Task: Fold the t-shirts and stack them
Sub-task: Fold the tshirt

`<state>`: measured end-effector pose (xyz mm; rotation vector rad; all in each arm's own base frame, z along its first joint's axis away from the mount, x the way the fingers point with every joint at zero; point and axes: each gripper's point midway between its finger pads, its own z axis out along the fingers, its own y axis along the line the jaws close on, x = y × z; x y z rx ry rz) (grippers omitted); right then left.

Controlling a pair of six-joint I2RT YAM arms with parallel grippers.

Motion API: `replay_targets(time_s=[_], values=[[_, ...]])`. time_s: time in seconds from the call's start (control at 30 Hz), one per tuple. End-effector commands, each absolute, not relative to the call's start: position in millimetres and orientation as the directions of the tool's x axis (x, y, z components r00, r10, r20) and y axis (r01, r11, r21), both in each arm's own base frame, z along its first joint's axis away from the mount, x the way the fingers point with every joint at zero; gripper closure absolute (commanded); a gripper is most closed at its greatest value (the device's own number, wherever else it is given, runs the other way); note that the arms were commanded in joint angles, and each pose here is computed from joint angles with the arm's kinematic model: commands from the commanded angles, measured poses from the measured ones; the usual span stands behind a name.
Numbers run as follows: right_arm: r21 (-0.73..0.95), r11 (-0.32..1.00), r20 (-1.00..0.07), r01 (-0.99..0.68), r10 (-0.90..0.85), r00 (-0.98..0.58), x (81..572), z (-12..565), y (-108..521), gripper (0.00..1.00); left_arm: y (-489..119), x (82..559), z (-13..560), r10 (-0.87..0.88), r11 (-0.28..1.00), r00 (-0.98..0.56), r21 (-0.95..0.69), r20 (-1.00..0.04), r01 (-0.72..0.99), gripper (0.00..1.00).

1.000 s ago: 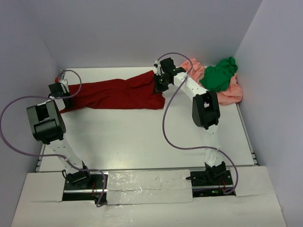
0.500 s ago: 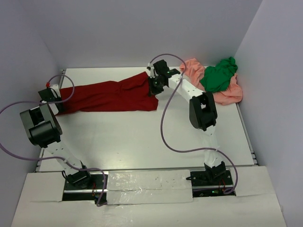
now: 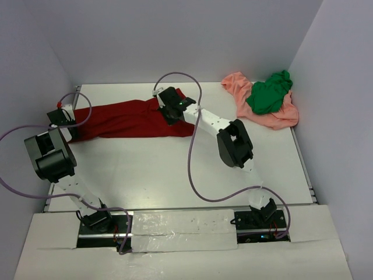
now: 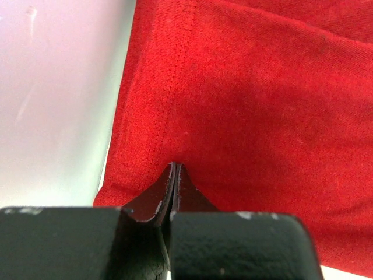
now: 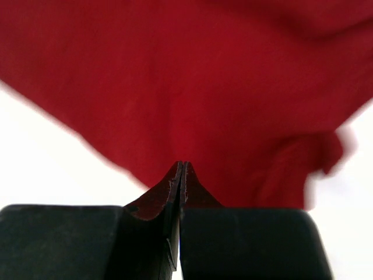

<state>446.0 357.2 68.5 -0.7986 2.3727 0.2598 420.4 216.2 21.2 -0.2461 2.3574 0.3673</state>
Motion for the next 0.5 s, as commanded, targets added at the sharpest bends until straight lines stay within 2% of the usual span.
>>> replay_targets(time_s=[0.0, 0.13, 0.23, 0.33, 0.37, 0.47], values=[[-0.28, 0.832, -0.722, -0.479, -0.511, -0.466, 506.7, 112.4, 341.1, 1.0, 201.2, 405.6, 17.6, -0.087, 0.957, -0.751, 0.154, -0.655, -0.245, 1.0], [-0.389, 0.818, -0.727, -0.424, -0.555, -0.404, 527.7, 119.4, 335.6, 1.0, 197.3, 406.4, 22.0, -0.082, 0.96, -0.743, 0.148, -0.665, -0.239, 1.0], [-0.395, 0.819, -0.731, -0.416, -0.555, -0.397, 534.9, 115.8, 336.5, 1.0, 193.9, 407.2, 26.7, -0.081, 0.962, -0.734, 0.139, -0.675, -0.234, 1.0], [-0.271, 0.834, -0.706, -0.481, -0.512, -0.489, 529.6, 89.5, 341.6, 1.0, 192.7, 406.3, 29.5, -0.078, 0.962, -0.731, 0.14, -0.678, -0.233, 1.0], [-0.232, 0.845, -0.726, -0.482, -0.48, -0.492, 534.2, 101.6, 346.9, 1.0, 192.8, 406.3, 31.3, -0.076, 0.962, -0.729, 0.142, -0.68, -0.232, 1.0], [-0.115, 0.851, -0.684, -0.513, -0.442, -0.581, 524.9, 80.3, 347.1, 1.0, 192.4, 406.1, 35.3, -0.072, 0.962, -0.725, 0.143, -0.685, -0.231, 1.0]])
